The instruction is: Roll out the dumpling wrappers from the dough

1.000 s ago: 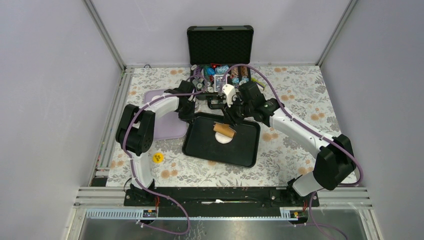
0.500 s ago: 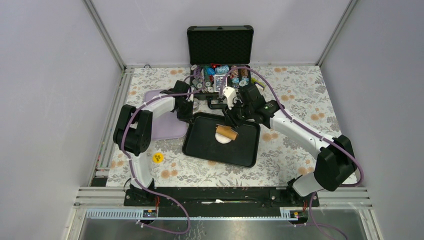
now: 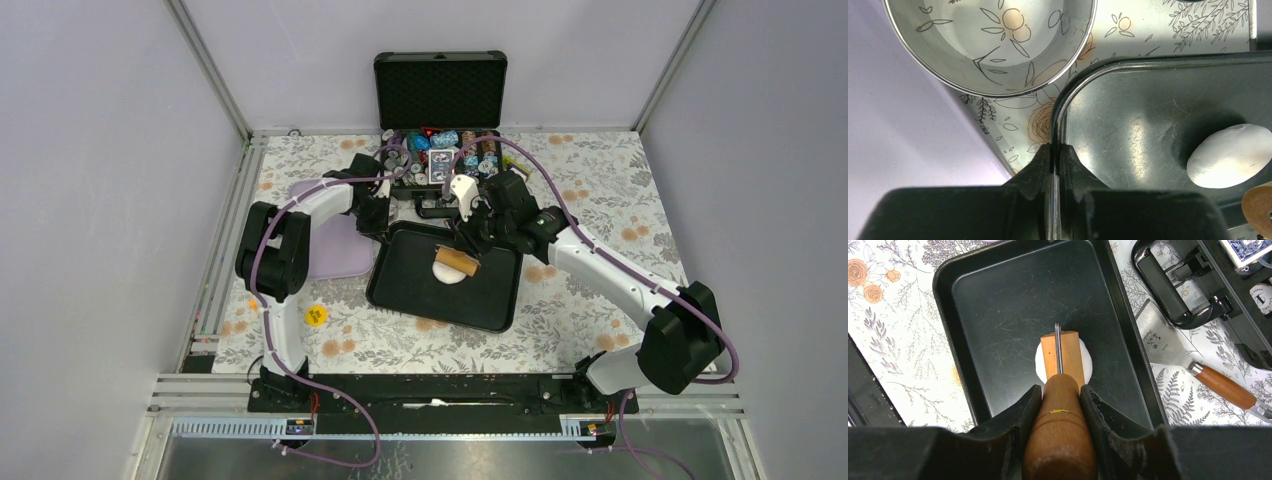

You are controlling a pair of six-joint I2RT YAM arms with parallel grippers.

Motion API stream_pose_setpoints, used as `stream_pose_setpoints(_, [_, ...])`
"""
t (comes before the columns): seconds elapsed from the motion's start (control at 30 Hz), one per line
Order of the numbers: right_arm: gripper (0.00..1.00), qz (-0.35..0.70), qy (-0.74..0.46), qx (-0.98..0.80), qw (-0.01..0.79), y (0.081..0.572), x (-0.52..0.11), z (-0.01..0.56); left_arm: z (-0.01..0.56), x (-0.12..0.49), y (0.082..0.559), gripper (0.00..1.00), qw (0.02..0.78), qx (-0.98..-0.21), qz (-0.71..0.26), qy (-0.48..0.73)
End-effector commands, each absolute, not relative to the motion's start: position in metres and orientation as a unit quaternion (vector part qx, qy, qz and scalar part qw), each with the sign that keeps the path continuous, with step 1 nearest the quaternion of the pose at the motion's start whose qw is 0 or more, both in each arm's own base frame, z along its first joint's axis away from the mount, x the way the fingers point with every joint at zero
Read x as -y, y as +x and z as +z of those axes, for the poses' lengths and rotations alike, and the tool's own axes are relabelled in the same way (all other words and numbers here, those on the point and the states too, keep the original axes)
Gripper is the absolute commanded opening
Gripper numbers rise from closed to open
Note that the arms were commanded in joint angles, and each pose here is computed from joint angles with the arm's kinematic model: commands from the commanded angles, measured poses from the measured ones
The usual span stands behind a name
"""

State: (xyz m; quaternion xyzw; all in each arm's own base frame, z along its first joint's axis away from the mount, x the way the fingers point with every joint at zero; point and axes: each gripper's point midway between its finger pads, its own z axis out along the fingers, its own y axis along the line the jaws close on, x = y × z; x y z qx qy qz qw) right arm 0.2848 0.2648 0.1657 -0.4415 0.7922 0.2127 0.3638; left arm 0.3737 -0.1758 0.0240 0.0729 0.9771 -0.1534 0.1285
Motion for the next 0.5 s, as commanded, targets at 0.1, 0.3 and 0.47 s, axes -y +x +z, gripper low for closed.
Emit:
stream_pose_setpoints(0.1, [0.00,0.210,-0.484,-0.747,0.404,0.279,-0.265,0.192,-0.015,0.167,0.344,0.00,0.063,-0.981,-0.150,0.104])
stream_pose_setpoints(0.3, [0.00,0.215,-0.501,-0.737,0.400,0.272,-0.262,0.186,-0.015,0.171,0.344,0.00,0.056,-0.979,-0.157,0.113])
stream_pose_setpoints(0.47, [0.00,0.222,-0.501,-0.738,0.393,0.272,-0.265,0.183,-0.015,0.173,0.342,0.00,0.055,-0.978,-0.164,0.116])
